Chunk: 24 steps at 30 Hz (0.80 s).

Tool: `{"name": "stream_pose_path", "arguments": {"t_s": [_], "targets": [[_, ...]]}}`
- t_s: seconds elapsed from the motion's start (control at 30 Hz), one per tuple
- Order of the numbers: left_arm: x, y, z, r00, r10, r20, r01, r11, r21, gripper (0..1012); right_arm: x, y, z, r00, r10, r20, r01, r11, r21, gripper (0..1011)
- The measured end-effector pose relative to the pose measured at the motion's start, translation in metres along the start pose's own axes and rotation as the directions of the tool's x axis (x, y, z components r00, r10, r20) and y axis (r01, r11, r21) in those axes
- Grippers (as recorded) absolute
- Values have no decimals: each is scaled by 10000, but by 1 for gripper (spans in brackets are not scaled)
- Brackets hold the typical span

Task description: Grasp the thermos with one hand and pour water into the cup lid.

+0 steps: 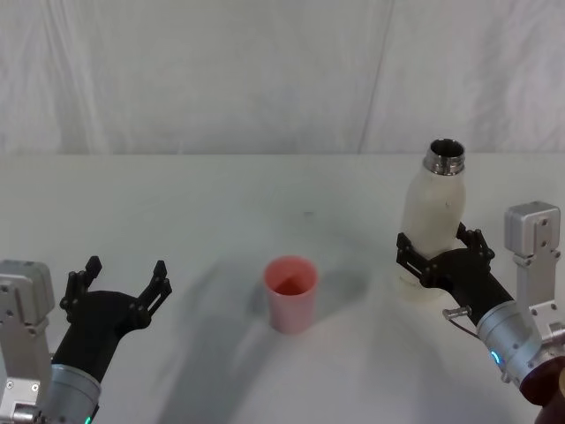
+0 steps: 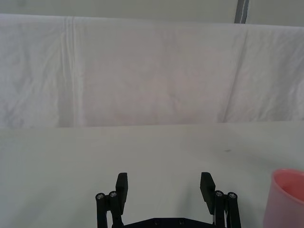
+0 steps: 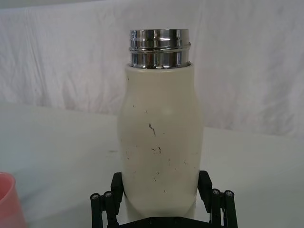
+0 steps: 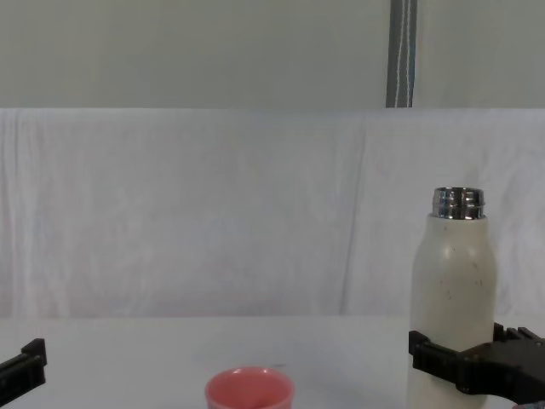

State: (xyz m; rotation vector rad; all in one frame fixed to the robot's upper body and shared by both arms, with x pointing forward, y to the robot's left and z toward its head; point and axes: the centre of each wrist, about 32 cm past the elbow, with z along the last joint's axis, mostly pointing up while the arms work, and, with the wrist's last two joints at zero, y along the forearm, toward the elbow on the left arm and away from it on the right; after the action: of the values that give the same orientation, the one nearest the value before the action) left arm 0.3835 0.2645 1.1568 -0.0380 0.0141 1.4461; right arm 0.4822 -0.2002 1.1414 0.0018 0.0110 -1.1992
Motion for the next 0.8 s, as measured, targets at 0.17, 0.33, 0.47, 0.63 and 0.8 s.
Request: {"name": "stream_pose_path", "arguments": {"t_s": [0.17,0.33,0.47,0.63,0.8], "targets": [[0,0,0,10000,-1,0,1,10000,-1,1001,-3,3,-2,10000,10,-32,-10,10000,-14,1001],[0,0,0,10000,0,0,0,10000,0,1001,-7,6,-9,10000,40,-64,-40,10000,-45,1001],[0,0,0,10000,0,0,0,10000,0,1001,-14,9,-12,9999,59,-83,-60,10000,-58,1001],[0,0,0,10000,0,0,0,10000,0,1001,-15,10,-12,9999,61,-88,-62,10000,-61,1001],[0,0,0,10000,-1,0,1,10000,0,1001,-13,9,-12,9999,58,-89,-59,10000,-64,1001]]}}
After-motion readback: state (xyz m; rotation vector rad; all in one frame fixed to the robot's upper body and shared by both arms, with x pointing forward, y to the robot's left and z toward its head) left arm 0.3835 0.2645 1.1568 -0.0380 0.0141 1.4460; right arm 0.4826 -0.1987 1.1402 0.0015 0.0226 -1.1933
